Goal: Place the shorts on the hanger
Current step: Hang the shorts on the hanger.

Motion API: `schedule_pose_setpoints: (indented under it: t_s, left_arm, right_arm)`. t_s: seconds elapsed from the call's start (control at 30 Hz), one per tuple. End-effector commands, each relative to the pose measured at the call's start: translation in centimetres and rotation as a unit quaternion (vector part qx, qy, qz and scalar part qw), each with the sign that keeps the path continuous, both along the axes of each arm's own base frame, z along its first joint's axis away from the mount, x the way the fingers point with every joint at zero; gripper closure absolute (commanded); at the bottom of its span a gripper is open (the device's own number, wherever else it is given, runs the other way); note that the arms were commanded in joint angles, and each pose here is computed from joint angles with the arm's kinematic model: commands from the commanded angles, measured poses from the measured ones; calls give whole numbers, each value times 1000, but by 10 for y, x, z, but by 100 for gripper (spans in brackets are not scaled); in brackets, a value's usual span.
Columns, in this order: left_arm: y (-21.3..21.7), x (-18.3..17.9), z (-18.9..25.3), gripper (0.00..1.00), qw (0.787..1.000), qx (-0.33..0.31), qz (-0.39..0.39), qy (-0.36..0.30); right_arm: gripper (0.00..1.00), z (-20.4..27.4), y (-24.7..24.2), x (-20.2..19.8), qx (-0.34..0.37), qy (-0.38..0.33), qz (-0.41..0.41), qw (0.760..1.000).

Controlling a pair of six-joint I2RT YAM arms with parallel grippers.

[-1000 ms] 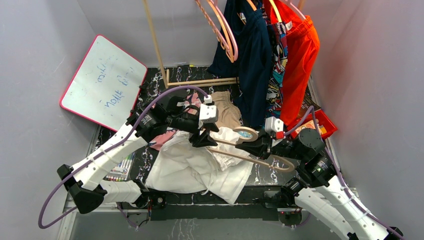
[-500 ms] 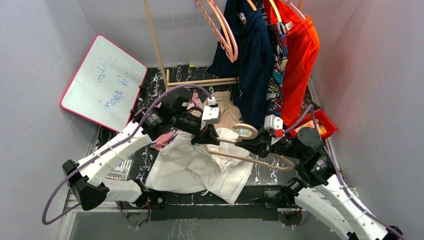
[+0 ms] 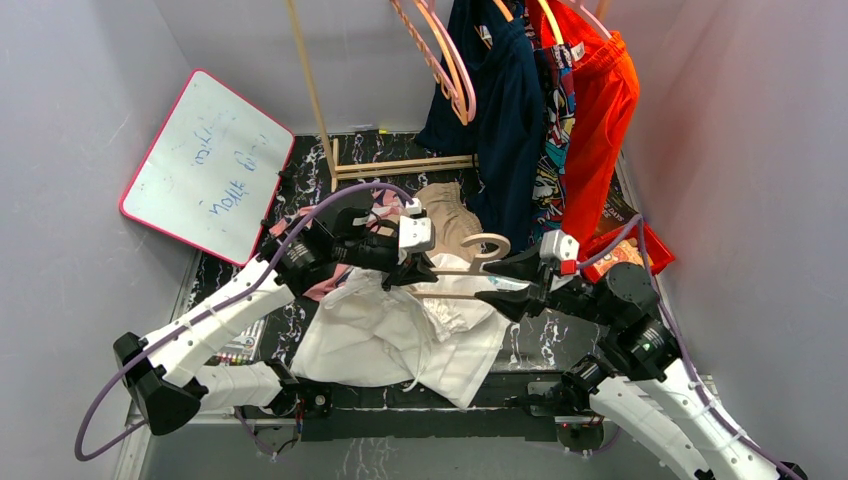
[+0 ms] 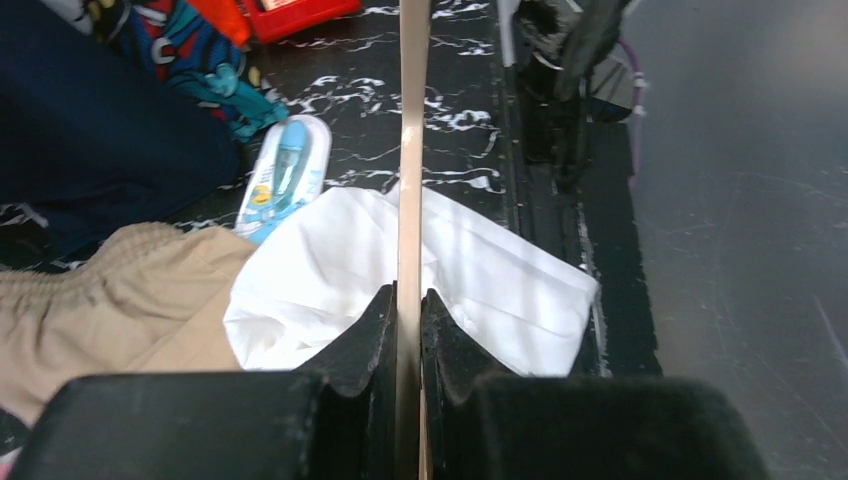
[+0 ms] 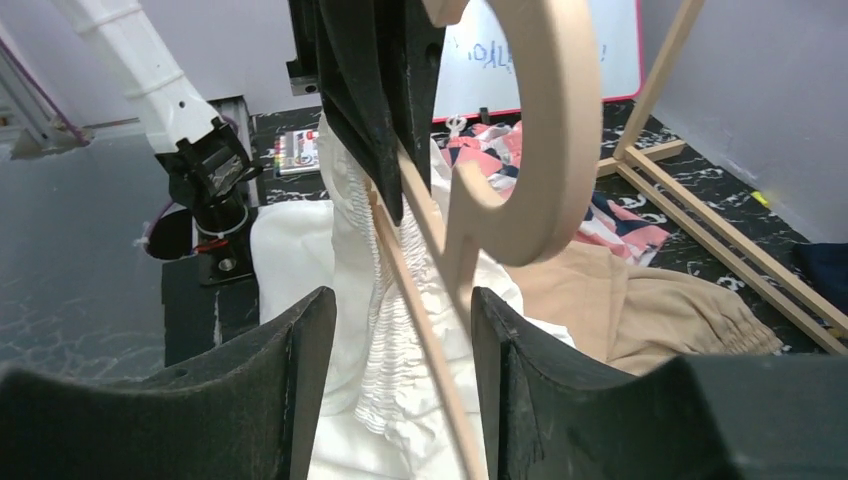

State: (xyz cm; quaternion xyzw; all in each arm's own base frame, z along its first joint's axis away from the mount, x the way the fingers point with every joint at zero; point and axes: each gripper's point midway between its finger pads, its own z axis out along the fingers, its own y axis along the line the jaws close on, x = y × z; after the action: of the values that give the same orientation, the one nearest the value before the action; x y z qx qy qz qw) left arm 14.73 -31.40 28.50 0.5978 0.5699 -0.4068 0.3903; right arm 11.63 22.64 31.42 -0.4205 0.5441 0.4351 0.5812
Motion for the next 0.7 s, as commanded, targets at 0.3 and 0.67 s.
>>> schedule_pose_setpoints:
  t_s: [0.3, 0.67]
  left_arm:
    - [38, 47, 8, 100, 980, -1, 184, -71]
    - [83, 50, 3, 100, 955, 16, 289, -71]
  right_arm:
    - [29, 31, -62, 6, 65, 58, -176, 981]
    - [32, -24, -67, 33, -4, 213, -265, 940]
